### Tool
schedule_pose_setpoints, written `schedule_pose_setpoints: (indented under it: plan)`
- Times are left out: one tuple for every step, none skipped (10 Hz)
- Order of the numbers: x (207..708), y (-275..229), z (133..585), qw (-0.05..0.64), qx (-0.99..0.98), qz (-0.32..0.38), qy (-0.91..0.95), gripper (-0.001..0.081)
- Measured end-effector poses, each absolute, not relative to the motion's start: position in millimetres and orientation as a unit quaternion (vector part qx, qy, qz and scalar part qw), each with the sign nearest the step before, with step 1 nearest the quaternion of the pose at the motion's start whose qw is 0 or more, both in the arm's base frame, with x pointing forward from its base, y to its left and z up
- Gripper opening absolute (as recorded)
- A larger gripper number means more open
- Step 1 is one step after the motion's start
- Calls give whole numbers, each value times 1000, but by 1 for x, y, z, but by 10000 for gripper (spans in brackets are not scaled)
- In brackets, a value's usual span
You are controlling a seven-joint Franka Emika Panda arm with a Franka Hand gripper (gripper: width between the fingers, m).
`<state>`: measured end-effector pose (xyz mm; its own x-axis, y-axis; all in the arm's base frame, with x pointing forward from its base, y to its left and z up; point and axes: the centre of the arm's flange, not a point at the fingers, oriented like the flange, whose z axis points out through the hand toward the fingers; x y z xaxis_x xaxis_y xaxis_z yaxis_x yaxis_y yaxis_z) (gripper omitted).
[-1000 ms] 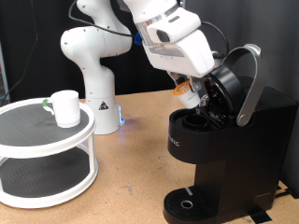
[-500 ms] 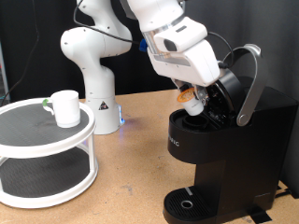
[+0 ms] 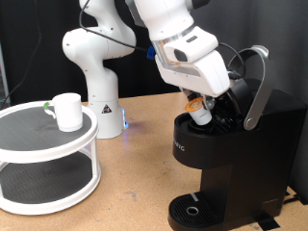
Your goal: Make a cup of coffee with the keurig machine
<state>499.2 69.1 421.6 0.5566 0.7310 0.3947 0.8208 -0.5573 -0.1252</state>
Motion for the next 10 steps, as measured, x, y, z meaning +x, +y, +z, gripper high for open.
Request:
schedule_pose_setpoints:
  plan:
    - [499, 69, 419, 149, -870, -150, -446, 434]
    - [500, 69, 417, 148, -871, -149, -445, 434]
    - [500, 69, 414, 146, -871, -149, -444, 434]
    - [501, 70, 411, 143, -872, -149, -444, 434]
    - [501, 71, 409, 142, -872, -150, -444, 434]
    - [501, 72, 407, 141, -871, -149, -446, 434]
    - [500, 72, 405, 141, -871, -148, -447, 434]
    - [500, 72, 404, 141, -871, -148, -447, 434]
    - [500, 73, 404, 140, -871, -148, -447, 434]
    - [501, 73, 403, 140, -871, -148, -447, 434]
